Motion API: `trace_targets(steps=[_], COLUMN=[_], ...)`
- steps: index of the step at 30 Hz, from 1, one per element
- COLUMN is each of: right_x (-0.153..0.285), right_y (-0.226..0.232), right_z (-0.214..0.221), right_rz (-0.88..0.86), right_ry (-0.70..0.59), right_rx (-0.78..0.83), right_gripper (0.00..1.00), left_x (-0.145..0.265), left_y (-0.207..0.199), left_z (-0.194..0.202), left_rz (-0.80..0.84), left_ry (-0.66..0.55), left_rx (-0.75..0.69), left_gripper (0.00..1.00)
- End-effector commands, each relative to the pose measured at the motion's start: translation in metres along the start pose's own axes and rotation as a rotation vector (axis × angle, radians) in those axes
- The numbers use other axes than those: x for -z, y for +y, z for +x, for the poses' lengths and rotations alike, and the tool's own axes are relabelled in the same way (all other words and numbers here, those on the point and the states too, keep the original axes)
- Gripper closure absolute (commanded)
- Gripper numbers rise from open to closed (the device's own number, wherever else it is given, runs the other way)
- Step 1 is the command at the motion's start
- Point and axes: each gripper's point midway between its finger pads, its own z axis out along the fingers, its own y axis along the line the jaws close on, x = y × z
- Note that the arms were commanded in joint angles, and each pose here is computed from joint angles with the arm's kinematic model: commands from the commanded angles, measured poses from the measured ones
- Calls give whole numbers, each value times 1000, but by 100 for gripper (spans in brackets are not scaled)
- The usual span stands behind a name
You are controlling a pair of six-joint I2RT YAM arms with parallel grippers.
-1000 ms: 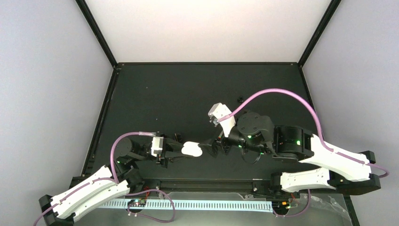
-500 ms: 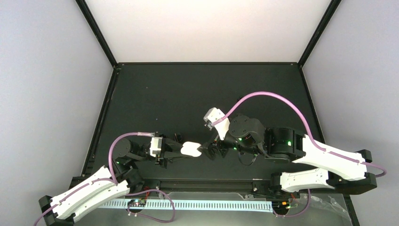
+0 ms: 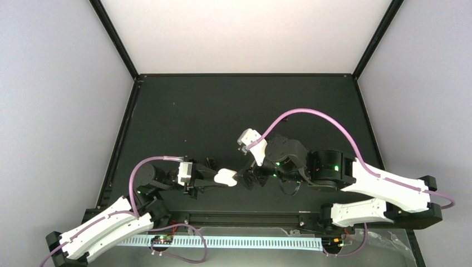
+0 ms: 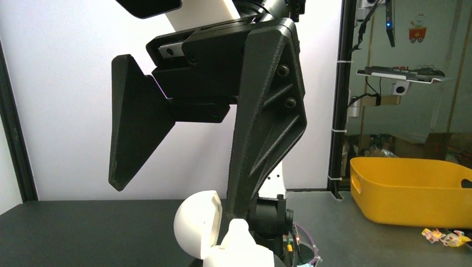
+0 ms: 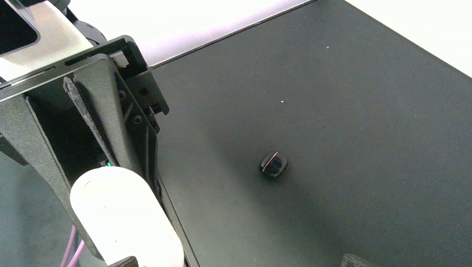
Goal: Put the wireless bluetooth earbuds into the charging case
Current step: Place the earbud in the charging case, then close the charging case.
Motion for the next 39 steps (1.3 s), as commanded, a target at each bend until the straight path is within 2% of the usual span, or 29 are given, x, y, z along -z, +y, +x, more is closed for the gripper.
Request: trace_targets(steps=[1,10,16,22,26,32,39], right_x=[7,43,41,45,35,11,7], right_y=[2,-8,-7,-41,-50,-24,-4], right_z=[-13,-38,-37,-43,-41,-36,-33], right_rz=[-12,-4,-7,148,152,35,-72], right_ry=[-38,-159,-169,-239,-209,-133,-100], right_rx=[-16,-42,-56,-153,-183,-121,-64], right_gripper=[4,4,4,8,10,11,13], left_x=[2,3,3,4,5,4,3], left_y=[-6,-4,-6,-9,-12,-12,-9], left_z=[-31,-30,-34,-39,-43,-46,-46], left_rz=[3,-9,0,13,24,29,18], left_ry=[-85,-94,-107,-122,-133,-146,-146], left_rx=[-55,-53,-48,-47,-47,-44,-46], left_gripper=[98,98,99,98,98,98,99])
